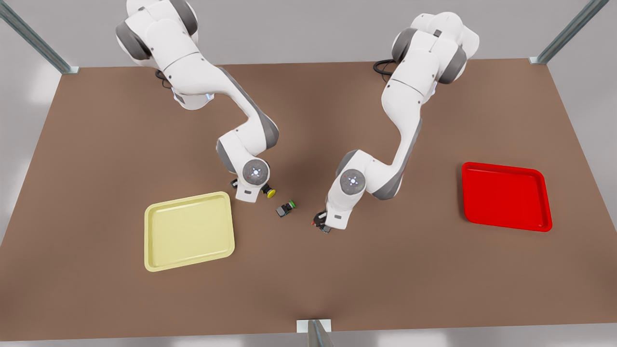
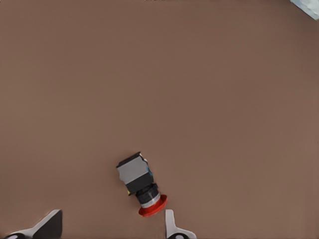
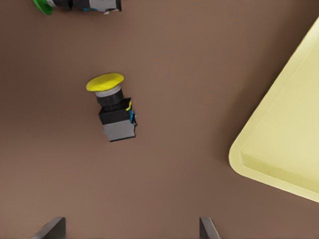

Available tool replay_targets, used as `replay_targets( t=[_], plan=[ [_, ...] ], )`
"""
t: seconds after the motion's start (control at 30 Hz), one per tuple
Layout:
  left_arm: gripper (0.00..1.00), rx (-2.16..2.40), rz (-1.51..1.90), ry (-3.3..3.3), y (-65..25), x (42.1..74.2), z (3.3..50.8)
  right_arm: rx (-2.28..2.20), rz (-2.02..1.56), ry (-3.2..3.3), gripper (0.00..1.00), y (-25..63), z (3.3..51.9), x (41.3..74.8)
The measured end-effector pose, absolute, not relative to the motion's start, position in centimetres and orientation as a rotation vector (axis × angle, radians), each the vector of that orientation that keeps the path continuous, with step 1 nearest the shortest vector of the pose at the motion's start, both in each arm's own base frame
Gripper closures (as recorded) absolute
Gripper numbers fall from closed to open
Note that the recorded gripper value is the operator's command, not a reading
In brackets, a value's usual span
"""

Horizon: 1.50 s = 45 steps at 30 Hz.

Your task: Place the switches on the corresponding trays according to their colors

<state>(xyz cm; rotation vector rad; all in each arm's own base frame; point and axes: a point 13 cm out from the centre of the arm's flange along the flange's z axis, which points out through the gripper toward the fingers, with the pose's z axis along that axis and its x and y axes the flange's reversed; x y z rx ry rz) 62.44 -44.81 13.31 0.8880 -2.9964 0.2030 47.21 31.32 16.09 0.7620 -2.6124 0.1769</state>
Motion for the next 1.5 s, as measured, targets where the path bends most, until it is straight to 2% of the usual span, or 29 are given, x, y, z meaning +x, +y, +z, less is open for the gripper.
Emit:
replay_targets(
  t=[0.1, 0.17, 0.37, 0.47, 0.6, 0.83, 1.27, 1.33, 1.43, 1.5],
  plan=[
    [0.00, 1.153, 0.258, -2.914, -45.4, 63.3, 12.2, 0.755, 0.163, -2.671, 0.00, 32.1, 12.6, 45.6],
    [0.00, 1.304, 0.271, -2.845, -45.5, 63.5, 11.2, 0.759, 0.166, -2.727, 0.00, 32.3, 11.3, 45.7],
    [0.00, 1.616, 0.318, -2.671, -46.4, 65.0, 8.9, 0.864, 0.167, -2.852, 0.00, 35.3, 10.8, 47.1],
    [0.00, 1.689, 0.293, -2.615, -46.2, 64.7, 7.5, 0.882, 0.176, -2.837, 0.00, 34.3, 9.2, 46.1],
    [0.00, 1.675, 0.239, -2.592, -46.7, 63.1, 6.3, 0.898, 0.176, -2.814, 0.00, 33.1, 6.6, 44.1],
    [0.00, 1.589, 0.153, -2.620, -45.7, 62.0, 5.3, 0.923, 0.121, -2.866, 0.00, 35.0, 6.6, 45.2],
    [0.00, 1.484, 0.167, -2.681, -45.7, 62.6, 3.2, 0.901, 0.095, -2.852, 0.00, 34.9, 3.2, 44.7],
    [0.41, 1.484, 0.175, -2.684, -45.2, 63.1, 3.3, 0.893, 0.092, -2.857, 0.00, 34.8, 2.8, 45.0],
    [0.46, 1.480, 0.185, -2.687, -44.8, 63.5, 3.3, 0.887, 0.082, -2.870, 0.00, 35.1, 2.6, 45.8],
    [0.58, 1.475, 0.191, -2.690, -44.7, 63.7, 3.4, 0.886, 0.077, -2.878, 0.00, 35.3, 2.6, 46.2]
  ],
)
